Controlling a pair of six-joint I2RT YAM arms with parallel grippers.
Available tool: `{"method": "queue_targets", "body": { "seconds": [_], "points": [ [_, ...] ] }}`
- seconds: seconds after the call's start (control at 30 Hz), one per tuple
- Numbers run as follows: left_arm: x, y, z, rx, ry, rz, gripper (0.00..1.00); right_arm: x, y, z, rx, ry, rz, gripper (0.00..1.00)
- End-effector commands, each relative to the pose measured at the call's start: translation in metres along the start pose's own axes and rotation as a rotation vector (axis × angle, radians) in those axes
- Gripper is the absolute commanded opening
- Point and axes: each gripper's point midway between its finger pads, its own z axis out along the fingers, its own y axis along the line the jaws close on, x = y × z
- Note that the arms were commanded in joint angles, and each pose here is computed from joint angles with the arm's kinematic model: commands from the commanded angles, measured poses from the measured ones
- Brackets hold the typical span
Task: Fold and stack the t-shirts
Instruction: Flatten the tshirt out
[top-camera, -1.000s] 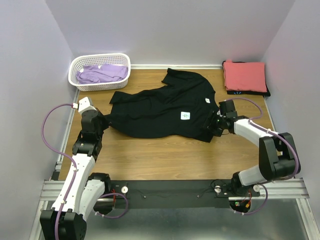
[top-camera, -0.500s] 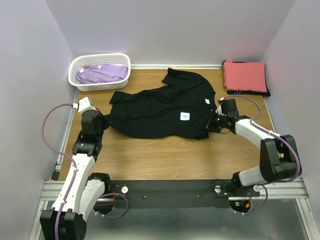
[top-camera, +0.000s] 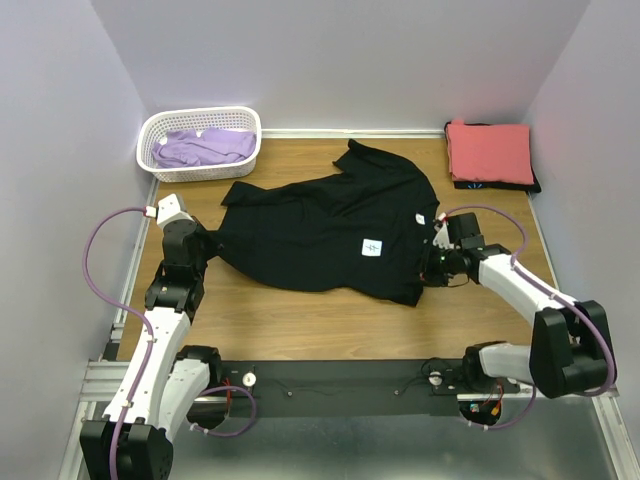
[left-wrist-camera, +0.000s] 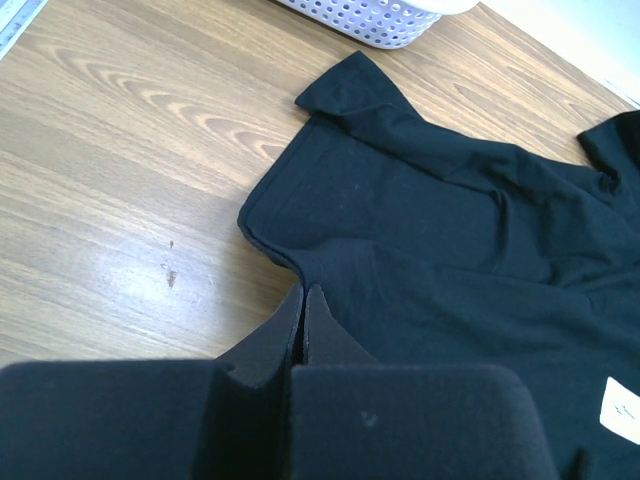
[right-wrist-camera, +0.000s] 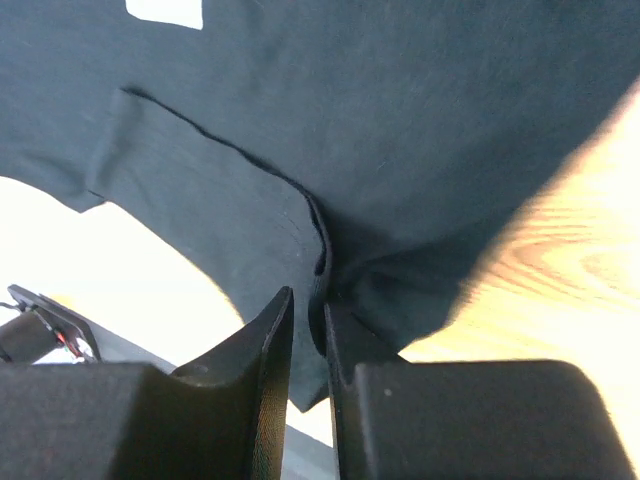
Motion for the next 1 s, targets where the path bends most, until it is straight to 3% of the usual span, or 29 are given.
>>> {"method": "queue_targets", "body": {
  "seconds": [0.0,0.3,0.47,0.5,0.63,0.77,0.97],
  "points": [
    [0.004,0.003,0.003,-0.002,0.006,0.011,0.0,0.013,-0.009,0.005,0.022,0.061,0.01,0.26],
    [0.003,0.003,0.002,-0.001,0.003,0.012,0.0,0.001,-0.009,0.014,0.03,0.069,-0.002,0.29],
    [0.004,0.004,0.003,-0.006,0.006,0.012,0.0,-0.001,0.01,0.004,-0.057,0.055,-0.039,0.09],
    [0.005,0.004,0.003,-0.004,0.005,0.012,0.0,-0.002,0.017,-0.003,-0.084,0.033,-0.053,0.01],
    [0.004,0.004,0.003,-0.007,0.005,0.011,0.0,0.02,0.035,-0.02,-0.196,0.068,-0.054,0.0],
    [0.004,0.005,0.003,-0.011,0.003,0.01,0.0,0.073,0.045,-0.031,-0.292,0.23,-0.05,0.01],
    [0.003,0.006,0.003,-0.019,0.002,0.008,0.0,0.134,0.034,-0.032,-0.138,0.405,-0.082,0.01]
  ]
}}
